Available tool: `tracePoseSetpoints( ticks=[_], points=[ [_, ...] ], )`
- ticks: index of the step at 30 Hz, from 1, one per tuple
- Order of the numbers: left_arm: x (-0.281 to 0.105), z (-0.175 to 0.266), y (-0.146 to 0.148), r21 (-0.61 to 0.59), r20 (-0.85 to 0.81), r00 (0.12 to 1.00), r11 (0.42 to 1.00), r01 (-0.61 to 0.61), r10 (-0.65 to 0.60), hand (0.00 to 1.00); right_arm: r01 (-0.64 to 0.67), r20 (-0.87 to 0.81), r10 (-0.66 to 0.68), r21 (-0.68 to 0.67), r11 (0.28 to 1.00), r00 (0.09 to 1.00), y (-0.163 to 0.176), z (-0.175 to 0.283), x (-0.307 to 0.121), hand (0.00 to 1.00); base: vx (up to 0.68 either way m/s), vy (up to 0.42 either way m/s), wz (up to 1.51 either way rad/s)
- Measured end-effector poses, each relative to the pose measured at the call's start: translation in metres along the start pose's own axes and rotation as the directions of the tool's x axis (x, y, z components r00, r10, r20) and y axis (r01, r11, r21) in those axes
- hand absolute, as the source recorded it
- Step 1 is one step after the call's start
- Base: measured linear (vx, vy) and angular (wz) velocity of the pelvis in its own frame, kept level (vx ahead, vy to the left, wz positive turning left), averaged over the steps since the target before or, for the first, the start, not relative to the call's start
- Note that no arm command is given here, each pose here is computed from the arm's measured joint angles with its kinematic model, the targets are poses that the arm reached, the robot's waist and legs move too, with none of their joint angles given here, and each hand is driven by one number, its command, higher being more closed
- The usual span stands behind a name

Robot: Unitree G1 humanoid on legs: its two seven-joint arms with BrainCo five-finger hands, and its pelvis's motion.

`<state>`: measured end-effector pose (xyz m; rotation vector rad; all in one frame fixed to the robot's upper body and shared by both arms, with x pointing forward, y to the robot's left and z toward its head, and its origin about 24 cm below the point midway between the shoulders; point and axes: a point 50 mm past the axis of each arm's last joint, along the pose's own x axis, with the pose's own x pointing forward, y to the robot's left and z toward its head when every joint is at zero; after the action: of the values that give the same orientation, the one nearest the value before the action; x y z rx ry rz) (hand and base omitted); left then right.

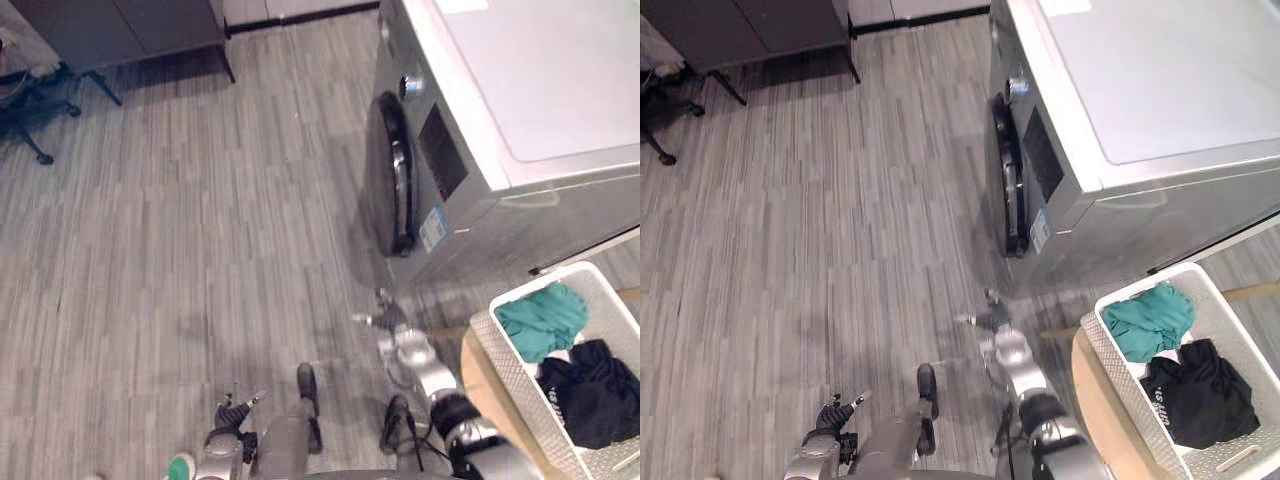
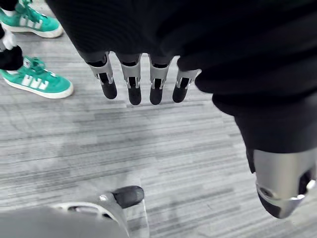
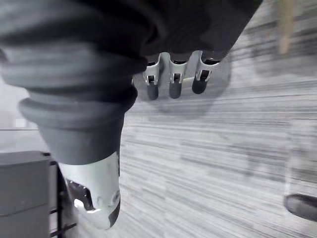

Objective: Pick up the laundry basket with both hands and put the clothes into the washing machine.

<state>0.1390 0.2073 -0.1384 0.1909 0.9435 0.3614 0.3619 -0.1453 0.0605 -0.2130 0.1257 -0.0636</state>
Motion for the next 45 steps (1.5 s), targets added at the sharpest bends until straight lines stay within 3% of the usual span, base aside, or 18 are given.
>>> tracePoseSetpoints(
  ticks=[5,12,20,28,33,36,39,42,45],
  points=[
    [0.004,0.011,0.007,-0.029,0.034,0.999,0.999,-0.021,0.022,0.0,0.209,0.19,-0.209,0.021,0.978,0.959,-0.07,0.075,0.021,0.0,-0.03,-0.028,0.09],
    [0.003,0.024,0.006,-0.014,0.103,0.995,1.0,-0.009,0.011,0.0,0.278,0.313,-0.291,0.084,0.957,0.904,-0.084,0.128,0.023,0.0,0.02,-0.059,0.11],
    [0.003,0.058,-0.01,0.007,0.223,0.973,0.999,0.053,-0.053,0.0,0.293,0.29,-0.301,0.072,0.953,0.908,-0.103,0.155,0.035,0.0,-0.01,-0.038,0.09],
    [-0.004,0.099,-0.034,0.065,0.355,0.924,0.99,0.124,-0.139,0.0,0.253,0.258,-0.273,0.108,0.961,0.927,-0.08,0.163,0.042,0.0,-0.01,-0.056,0.1],
    [-0.013,0.128,-0.05,0.117,0.45,0.871,0.98,0.16,-0.196,0.0,0.237,0.333,-0.214,-0.029,0.971,0.918,-0.055,0.202,0.041,0.0,-0.06,-0.084,0.44],
    [-0.015,0.133,-0.052,0.127,0.472,0.858,0.978,0.163,-0.204,0.0,0.2,0.499,-0.103,-0.145,0.969,0.86,-0.03,0.254,0.027,0.0,-0.05,-0.129,0.38],
    [-0.019,0.145,-0.052,0.123,0.515,0.832,0.978,0.166,-0.206,0.0,0.166,0.681,-0.02,-0.15,0.975,0.732,-0.008,0.304,-0.001,0.0,0.0,-0.103,0.49],
    [-0.024,0.159,-0.056,0.138,0.558,0.801,0.976,0.169,-0.218,0.0,0.138,0.742,0.012,-0.141,0.98,0.67,0.001,0.319,-0.015,0.0,0.01,-0.104,0.21],
    [-0.027,0.175,-0.054,0.137,0.6,0.773,0.979,0.154,-0.206,0.0,0.146,0.739,0.011,-0.147,0.978,0.674,-0.004,0.309,-0.013,0.0,-0.01,-0.039,-0.28]
  ],
)
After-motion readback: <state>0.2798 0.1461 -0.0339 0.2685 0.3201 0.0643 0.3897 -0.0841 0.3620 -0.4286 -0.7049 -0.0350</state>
